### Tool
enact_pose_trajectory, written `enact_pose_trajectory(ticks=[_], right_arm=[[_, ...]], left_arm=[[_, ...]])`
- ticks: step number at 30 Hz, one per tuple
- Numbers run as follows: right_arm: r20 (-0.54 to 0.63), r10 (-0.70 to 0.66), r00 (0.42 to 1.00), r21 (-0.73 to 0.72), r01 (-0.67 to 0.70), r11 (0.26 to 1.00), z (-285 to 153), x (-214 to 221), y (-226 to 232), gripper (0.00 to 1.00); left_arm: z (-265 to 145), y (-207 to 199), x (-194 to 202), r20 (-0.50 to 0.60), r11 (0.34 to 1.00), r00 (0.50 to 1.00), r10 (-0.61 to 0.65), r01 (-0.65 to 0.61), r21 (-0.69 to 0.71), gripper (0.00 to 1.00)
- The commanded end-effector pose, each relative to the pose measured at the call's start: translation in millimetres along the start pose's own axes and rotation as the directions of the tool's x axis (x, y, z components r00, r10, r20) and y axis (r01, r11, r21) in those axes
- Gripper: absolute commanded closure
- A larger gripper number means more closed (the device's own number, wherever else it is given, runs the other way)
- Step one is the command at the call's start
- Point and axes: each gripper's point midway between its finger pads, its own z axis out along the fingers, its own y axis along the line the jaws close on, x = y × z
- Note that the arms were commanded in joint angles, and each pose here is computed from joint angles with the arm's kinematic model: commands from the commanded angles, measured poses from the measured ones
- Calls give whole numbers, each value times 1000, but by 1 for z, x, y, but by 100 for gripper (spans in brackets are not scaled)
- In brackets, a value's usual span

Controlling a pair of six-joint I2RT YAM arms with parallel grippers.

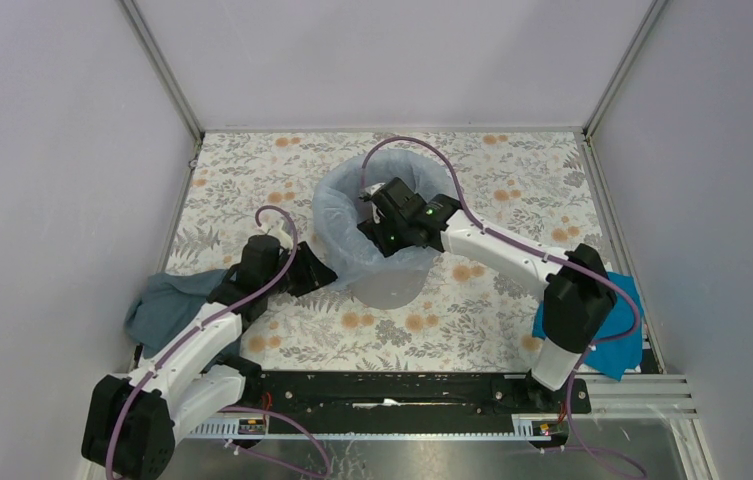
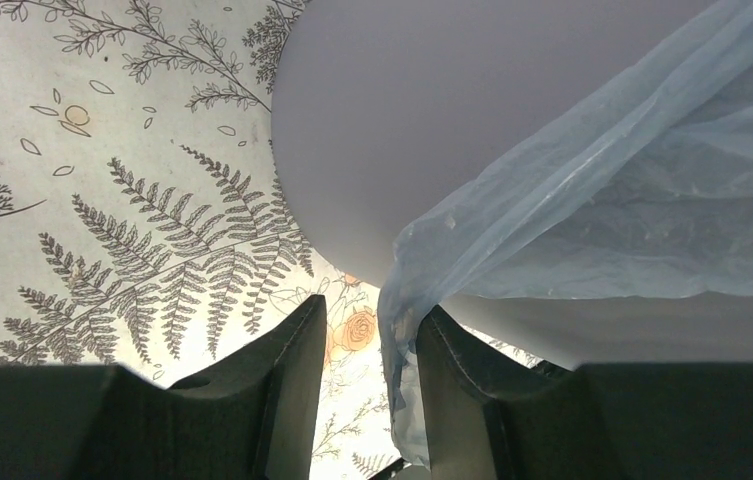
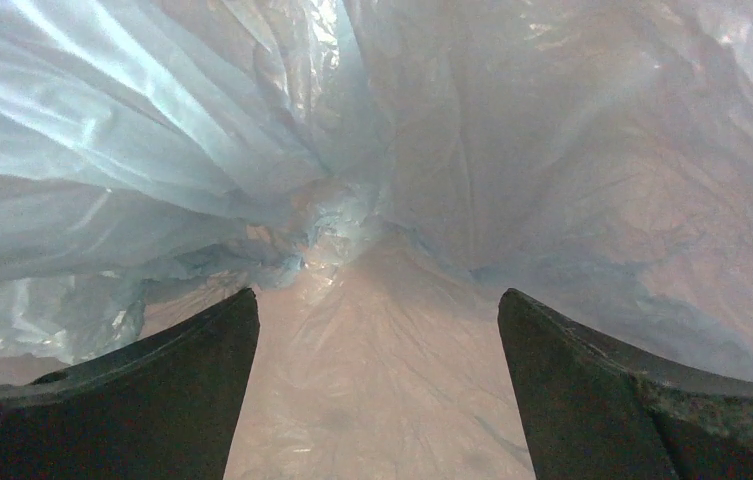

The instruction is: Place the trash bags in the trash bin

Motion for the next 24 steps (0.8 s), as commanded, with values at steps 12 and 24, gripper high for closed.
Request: enact_pose_trajectory(ticks=[12,24], right_arm=[[131,54,990,186,-78,979,-7,-28,-12,33],[109,-6,994,281,-25,959,-4,-26,-3,0]], left_arm=[[-7,-6,-11,52,997,996,79,-78,-30,58],[-14,-22,-18,94,977,977,192,-182,-112,55]])
